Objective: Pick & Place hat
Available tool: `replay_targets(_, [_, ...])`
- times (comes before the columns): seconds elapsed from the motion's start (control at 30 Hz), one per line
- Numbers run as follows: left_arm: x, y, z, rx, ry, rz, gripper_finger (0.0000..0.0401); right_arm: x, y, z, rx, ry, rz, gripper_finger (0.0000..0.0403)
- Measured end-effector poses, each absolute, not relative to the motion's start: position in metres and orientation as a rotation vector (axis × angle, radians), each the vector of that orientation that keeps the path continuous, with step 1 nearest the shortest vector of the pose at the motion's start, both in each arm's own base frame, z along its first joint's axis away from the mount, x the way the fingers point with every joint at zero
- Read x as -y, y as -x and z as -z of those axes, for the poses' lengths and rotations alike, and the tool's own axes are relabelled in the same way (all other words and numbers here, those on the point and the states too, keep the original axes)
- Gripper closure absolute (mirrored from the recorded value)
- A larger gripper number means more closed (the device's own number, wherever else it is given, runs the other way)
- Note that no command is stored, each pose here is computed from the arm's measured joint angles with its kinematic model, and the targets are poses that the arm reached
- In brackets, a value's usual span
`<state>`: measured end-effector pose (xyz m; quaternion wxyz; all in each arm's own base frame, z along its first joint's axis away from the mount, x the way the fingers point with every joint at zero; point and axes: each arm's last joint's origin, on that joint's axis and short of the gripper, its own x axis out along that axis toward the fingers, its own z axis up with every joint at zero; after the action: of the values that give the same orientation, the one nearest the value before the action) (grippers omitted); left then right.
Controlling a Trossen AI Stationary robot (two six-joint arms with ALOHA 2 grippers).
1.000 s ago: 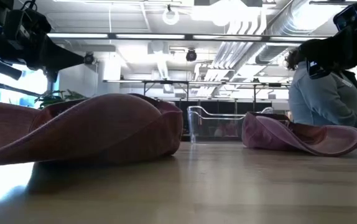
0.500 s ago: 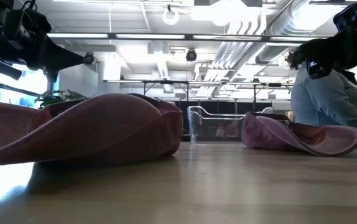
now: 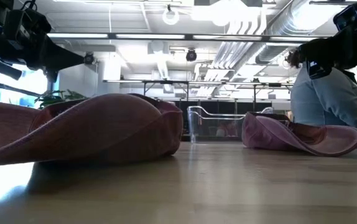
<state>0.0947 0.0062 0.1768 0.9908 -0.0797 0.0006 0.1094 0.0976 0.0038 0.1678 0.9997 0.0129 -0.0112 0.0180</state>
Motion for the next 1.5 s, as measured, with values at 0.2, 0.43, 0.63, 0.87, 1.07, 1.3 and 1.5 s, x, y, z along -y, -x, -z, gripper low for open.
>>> replay_targets(0.2, [-0.008, -0.094, -0.185, 0.087, 0.169, -0.279, 0.0401, -0.004, -0.098, -0.168, 0.023, -0.026, -0.036, 0.0391])
replay_targets(0.43, [-0.009, -0.093, -0.188, 0.125, 0.159, -0.318, 0.0401, -0.004, -0.098, -0.168, 0.023, -0.026, -0.036, 0.0391])
replay_targets(0.63, [-0.010, -0.093, -0.188, 0.123, 0.149, -0.333, 0.0401, -0.004, -0.098, -0.168, 0.023, -0.026, -0.036, 0.0391])
replay_targets(0.87, [-0.010, -0.095, -0.192, 0.161, 0.179, -0.328, 0.0401, -0.004, -0.098, -0.168, 0.023, -0.026, -0.036, 0.0391])
replay_targets(1.07, [-0.013, -0.098, -0.220, 0.184, 0.303, -0.439, 0.0401, -0.004, -0.098, -0.168, 0.022, -0.026, -0.036, 0.0391])
replay_targets(1.3, [-0.012, -0.126, -0.282, -0.033, 0.300, -0.449, 0.0401, -0.004, -0.098, -0.168, 0.022, -0.026, -0.037, 0.0391])
replay_targets(1.5, [-0.004, -0.168, -0.319, -0.417, 0.257, -0.183, 0.0401, -0.004, -0.098, -0.168, 0.022, -0.026, -0.036, 0.0391])
